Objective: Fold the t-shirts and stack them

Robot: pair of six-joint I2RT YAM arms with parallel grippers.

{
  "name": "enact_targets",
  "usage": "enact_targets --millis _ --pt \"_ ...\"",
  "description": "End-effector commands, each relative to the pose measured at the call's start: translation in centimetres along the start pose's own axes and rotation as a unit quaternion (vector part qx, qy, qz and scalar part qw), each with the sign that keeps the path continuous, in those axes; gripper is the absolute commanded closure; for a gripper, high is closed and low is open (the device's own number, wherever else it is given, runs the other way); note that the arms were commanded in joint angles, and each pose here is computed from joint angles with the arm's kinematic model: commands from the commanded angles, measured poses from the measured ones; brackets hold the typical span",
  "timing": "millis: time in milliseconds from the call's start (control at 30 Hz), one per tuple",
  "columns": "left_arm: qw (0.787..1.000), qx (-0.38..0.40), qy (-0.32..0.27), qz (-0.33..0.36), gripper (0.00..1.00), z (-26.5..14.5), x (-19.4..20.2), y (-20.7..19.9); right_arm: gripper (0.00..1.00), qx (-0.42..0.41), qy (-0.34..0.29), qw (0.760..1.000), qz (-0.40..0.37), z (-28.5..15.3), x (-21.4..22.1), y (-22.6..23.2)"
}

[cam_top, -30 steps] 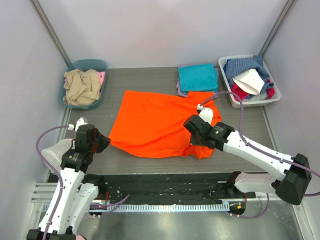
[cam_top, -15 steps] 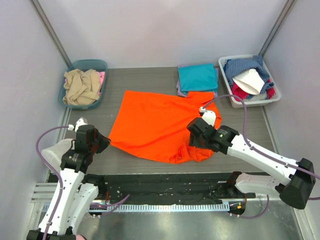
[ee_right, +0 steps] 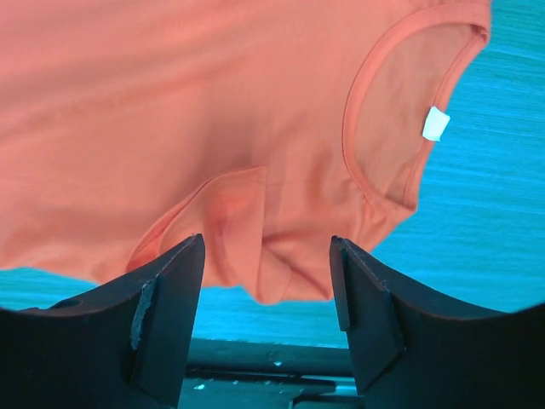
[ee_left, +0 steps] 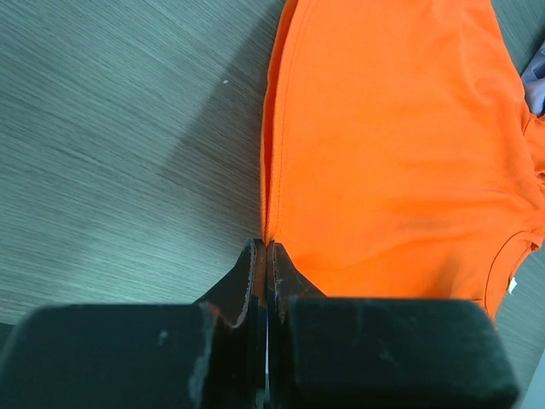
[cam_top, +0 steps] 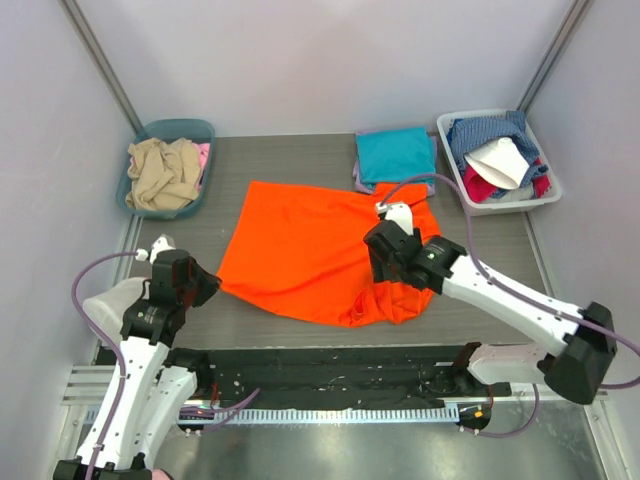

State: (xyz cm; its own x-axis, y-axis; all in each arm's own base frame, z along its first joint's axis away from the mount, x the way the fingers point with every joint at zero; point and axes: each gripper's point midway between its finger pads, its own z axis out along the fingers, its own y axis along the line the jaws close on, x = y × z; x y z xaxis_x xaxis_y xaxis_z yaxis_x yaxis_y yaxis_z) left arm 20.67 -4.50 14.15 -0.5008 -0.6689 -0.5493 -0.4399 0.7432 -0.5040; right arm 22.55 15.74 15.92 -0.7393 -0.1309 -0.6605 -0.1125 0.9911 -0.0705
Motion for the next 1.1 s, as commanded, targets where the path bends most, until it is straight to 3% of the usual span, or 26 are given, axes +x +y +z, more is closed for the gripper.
enact_targets --millis 0,233,533,1067 --pt "1.0 0.015 -0.021 0.002 1.0 -0.5 -1.4 -1.1 0.35 -0.004 0.013 0.998 -0.065 3.1 -1.2 0.4" --pt "1.0 0.013 -0.021 0.007 1.0 -0.5 -1.5 -1.1 0.37 -0.08 0.05 0.995 0.038 7.6 -2.3 -1.2" --pt "1.0 0.011 -0.018 0.005 1.0 -0.2 -1.3 -1.0 0.39 -0.186 0.102 0.976 0.048 9.5 0.8 1.0" --pt "1.0 0.011 -0.015 0.009 1.0 -0.4 -1.3 -1.1 0.39 -0.203 0.156 0.964 0.067 11.0 3.7 1.5"
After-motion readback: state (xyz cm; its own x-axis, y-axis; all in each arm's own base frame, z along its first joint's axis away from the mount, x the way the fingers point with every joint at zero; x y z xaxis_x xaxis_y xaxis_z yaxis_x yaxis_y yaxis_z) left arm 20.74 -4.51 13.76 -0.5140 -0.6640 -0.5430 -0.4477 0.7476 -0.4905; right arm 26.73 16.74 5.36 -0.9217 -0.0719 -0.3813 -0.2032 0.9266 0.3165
